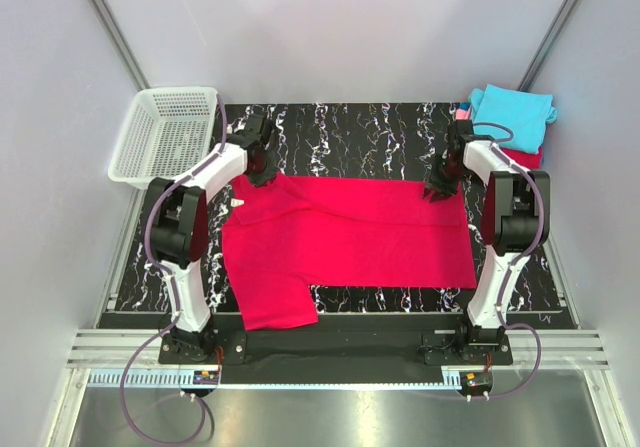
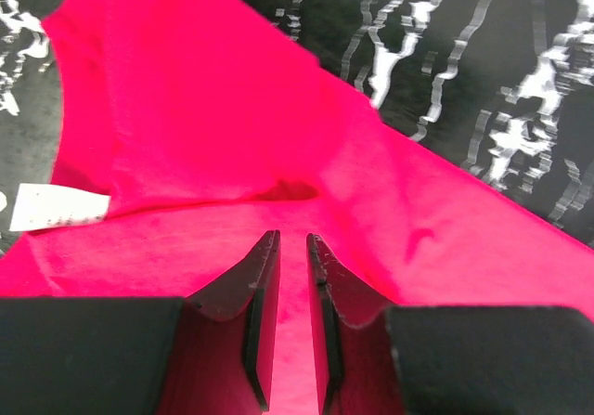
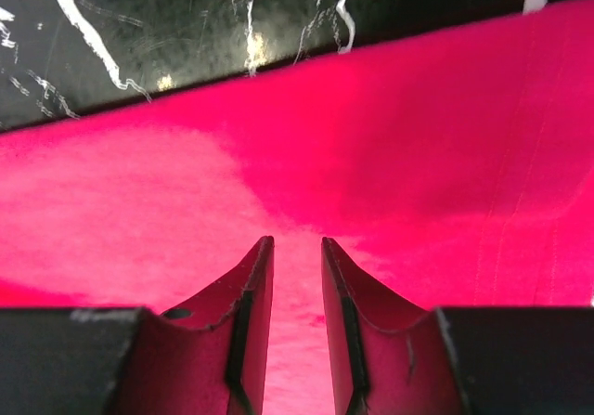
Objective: Fold and stack the t-shirts
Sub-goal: Fold the tshirt
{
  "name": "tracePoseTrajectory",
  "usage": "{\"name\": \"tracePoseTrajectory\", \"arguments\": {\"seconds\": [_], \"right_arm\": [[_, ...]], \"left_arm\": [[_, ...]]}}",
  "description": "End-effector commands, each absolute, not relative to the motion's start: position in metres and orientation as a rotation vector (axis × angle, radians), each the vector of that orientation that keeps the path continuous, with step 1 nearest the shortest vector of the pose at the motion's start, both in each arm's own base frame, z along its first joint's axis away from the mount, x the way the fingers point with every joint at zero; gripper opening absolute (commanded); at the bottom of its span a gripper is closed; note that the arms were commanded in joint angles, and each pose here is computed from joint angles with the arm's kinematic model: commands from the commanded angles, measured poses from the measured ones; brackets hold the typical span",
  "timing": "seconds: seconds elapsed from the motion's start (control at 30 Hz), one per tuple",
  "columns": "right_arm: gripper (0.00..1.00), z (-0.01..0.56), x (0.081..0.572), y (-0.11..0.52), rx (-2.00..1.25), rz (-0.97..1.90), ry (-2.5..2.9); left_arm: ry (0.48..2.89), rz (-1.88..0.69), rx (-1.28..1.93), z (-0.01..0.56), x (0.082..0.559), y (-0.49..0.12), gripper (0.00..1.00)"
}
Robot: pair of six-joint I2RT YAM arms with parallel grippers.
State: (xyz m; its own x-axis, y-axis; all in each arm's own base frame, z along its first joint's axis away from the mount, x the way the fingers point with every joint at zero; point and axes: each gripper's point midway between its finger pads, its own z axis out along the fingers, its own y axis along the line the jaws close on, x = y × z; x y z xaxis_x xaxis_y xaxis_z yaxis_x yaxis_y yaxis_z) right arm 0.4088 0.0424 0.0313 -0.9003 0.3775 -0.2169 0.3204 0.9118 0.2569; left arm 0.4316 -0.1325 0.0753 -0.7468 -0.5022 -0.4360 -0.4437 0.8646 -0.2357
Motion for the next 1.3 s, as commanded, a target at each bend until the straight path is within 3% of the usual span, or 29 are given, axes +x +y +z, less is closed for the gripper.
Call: {"name": "tracePoseTrajectory", "arguments": {"seconds": [0.0,0.6,0.9,1.27], "right_arm": [[0.34,0.043,0.422,0.050,0.467,0.301,2.802],[0.35,0.016,0.441,0.009,0.445,-0.106,2.881],[0.34,0.021,0.496,0.006,0.433,-0.131,2.828],[0.34,0.019,0.547,0.019,0.395,-0.012,2.775]], "left_arm": [[2.543,-0.057,-0.688,0.076,0.441,-0.124,0.21],[2.697,0.046,-0.708,0.028,0.453,-0.118,0.21],[2.624,-0.059,-0.762,0.033,0.519,-0.104,0.24],[2.448,-0.466,-0.733,0.038,0.616,-0.118,0.26]]}}
